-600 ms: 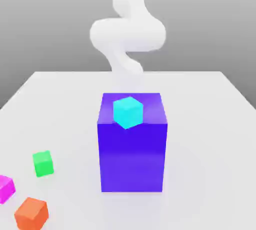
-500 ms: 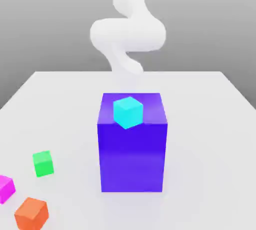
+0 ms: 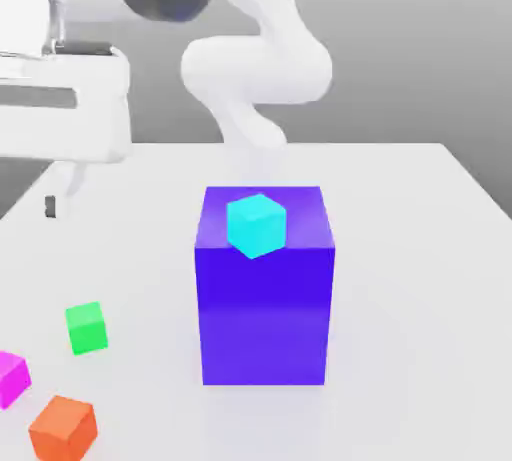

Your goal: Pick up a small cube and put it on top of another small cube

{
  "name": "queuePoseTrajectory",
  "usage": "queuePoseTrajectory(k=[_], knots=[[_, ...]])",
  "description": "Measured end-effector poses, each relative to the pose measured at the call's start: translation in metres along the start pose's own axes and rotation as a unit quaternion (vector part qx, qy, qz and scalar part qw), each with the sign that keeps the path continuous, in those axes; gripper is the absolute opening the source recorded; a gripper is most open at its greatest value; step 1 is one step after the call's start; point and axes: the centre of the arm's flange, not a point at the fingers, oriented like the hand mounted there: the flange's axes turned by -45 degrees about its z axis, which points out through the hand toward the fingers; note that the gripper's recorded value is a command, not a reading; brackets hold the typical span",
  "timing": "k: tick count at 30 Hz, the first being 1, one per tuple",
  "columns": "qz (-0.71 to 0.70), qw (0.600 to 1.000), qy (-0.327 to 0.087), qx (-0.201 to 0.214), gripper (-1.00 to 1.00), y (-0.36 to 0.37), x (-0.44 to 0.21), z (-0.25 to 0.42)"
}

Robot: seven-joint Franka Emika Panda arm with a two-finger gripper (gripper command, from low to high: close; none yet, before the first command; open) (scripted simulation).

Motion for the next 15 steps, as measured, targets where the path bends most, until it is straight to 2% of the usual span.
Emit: queuePoseTrajectory(k=[10,14,15], knots=[[0.049,0.991,-0.125,-0.010,0.00,0.105,-0.091,0.160],[0.053,0.989,-0.135,-0.010,0.00,0.114,-0.113,0.214],[0.053,0.989,-0.136,-0.010,-1.00,0.114,-0.117,0.226]])
